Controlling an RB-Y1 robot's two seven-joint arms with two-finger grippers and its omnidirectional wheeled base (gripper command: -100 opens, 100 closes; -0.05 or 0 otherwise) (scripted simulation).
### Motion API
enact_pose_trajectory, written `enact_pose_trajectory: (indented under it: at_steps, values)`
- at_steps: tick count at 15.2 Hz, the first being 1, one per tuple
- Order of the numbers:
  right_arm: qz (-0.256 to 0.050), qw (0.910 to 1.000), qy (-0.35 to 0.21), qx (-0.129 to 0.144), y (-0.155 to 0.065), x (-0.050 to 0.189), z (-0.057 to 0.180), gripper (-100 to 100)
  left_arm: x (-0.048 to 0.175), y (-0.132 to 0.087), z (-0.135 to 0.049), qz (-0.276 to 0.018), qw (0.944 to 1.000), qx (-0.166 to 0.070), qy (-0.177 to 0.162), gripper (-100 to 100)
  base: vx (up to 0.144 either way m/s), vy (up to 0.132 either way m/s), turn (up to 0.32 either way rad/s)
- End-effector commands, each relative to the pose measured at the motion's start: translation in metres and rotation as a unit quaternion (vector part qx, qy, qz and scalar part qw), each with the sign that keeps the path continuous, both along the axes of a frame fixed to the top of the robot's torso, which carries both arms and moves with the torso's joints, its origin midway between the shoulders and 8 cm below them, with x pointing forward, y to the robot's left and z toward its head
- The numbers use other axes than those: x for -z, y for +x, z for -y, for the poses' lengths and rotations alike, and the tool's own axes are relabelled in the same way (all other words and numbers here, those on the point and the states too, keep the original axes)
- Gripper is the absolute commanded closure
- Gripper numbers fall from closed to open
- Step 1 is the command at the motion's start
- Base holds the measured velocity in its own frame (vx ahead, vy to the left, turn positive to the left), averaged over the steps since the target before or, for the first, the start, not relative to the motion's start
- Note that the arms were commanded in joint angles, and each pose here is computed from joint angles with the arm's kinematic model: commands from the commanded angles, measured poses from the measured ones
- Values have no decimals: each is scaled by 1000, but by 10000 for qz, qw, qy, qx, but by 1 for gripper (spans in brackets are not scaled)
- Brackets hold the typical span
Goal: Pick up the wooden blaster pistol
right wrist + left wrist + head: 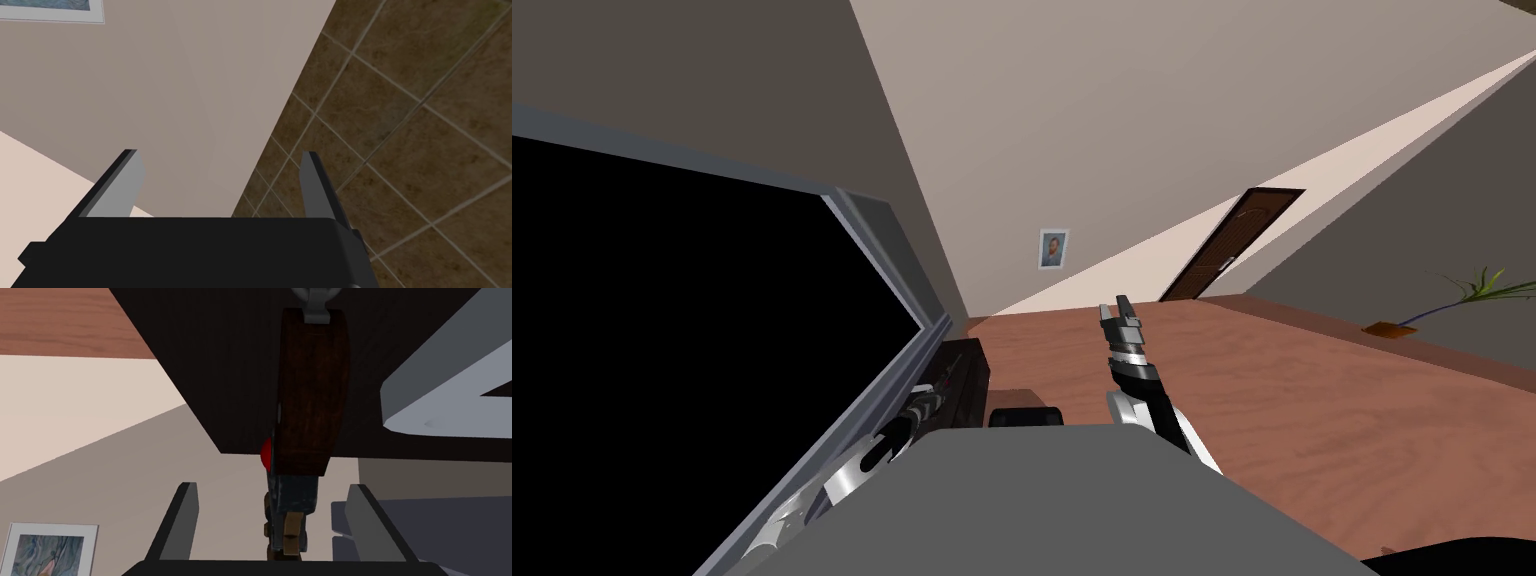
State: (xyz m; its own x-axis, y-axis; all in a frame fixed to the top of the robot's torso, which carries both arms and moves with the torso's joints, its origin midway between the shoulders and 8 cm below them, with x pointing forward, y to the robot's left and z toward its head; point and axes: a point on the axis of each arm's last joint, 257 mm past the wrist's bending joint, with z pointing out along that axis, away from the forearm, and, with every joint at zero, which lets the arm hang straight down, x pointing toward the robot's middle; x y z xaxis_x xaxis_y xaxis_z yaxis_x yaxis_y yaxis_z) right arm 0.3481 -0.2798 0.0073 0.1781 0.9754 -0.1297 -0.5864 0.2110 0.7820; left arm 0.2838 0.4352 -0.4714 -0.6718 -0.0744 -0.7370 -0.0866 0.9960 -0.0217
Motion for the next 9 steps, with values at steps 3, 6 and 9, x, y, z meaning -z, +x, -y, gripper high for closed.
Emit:
enact_pose_trajectory:
  at_steps: [3, 6, 9]
  values:
    - [0, 10000, 0, 0, 0, 0, 0, 0, 0, -1, -3, -13, 10000, -21, 19, 100, 1, 3, 24]
    - [0, 10000, 0, 0, 0, 0, 0, 0, -6, -3, 1, -19, 10000, 43, 2, 100, -5, -9, 39]
    - [0, 10000, 0, 0, 0, 0, 0, 0, -7, -3, 1, -22, 10000, 58, -3, 100, -9, -15, 33]
